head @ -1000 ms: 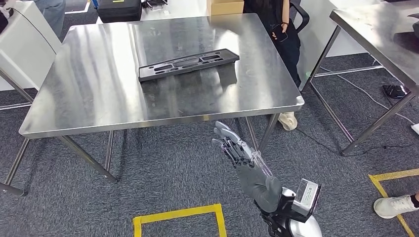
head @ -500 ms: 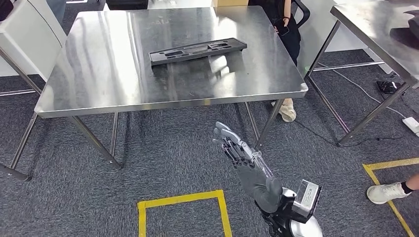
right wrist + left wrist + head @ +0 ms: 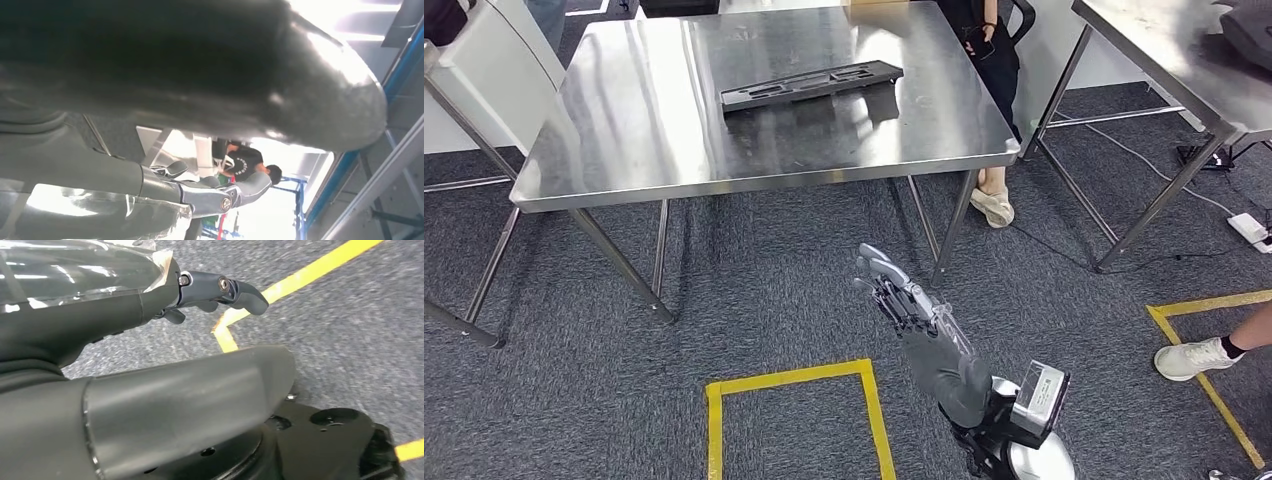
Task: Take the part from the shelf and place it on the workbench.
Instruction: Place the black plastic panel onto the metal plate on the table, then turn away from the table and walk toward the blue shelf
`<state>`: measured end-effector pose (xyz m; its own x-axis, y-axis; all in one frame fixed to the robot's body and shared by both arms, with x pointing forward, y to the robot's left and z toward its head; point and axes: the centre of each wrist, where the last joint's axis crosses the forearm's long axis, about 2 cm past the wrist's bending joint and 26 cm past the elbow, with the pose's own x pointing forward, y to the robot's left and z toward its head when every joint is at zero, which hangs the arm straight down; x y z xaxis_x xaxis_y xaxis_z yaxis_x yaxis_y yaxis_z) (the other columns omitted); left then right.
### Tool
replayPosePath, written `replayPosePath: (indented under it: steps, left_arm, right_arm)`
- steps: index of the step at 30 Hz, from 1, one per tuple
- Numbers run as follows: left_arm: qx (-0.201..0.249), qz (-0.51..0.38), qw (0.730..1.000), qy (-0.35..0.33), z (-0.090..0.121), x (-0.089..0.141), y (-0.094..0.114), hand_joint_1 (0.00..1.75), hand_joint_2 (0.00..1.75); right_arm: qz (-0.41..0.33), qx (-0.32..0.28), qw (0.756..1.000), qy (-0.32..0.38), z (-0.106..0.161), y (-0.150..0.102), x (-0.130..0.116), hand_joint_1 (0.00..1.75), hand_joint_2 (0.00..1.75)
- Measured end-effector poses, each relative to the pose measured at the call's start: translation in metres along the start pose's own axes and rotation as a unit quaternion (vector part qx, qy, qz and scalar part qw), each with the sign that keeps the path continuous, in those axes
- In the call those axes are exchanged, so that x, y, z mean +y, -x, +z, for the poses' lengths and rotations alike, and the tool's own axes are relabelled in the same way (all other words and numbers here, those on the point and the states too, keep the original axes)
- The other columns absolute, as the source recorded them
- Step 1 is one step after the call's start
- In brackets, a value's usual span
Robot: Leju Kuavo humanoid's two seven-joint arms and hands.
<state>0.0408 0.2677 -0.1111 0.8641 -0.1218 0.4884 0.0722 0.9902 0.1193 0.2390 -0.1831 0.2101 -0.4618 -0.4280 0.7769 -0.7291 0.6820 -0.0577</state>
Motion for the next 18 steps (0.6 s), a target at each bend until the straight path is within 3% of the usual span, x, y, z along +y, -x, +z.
replayPosePath:
  steps: [18]
  left_arm:
    - [-0.008, -0.002, 1.000, 0.000, -0.0003, -0.0017, -0.0015, 0.00, 0.00]
  right_arm:
    - [0.007, 0.002, 1.000, -0.001, 0.0012, 0.0002, -0.0004, 0.00, 0.00]
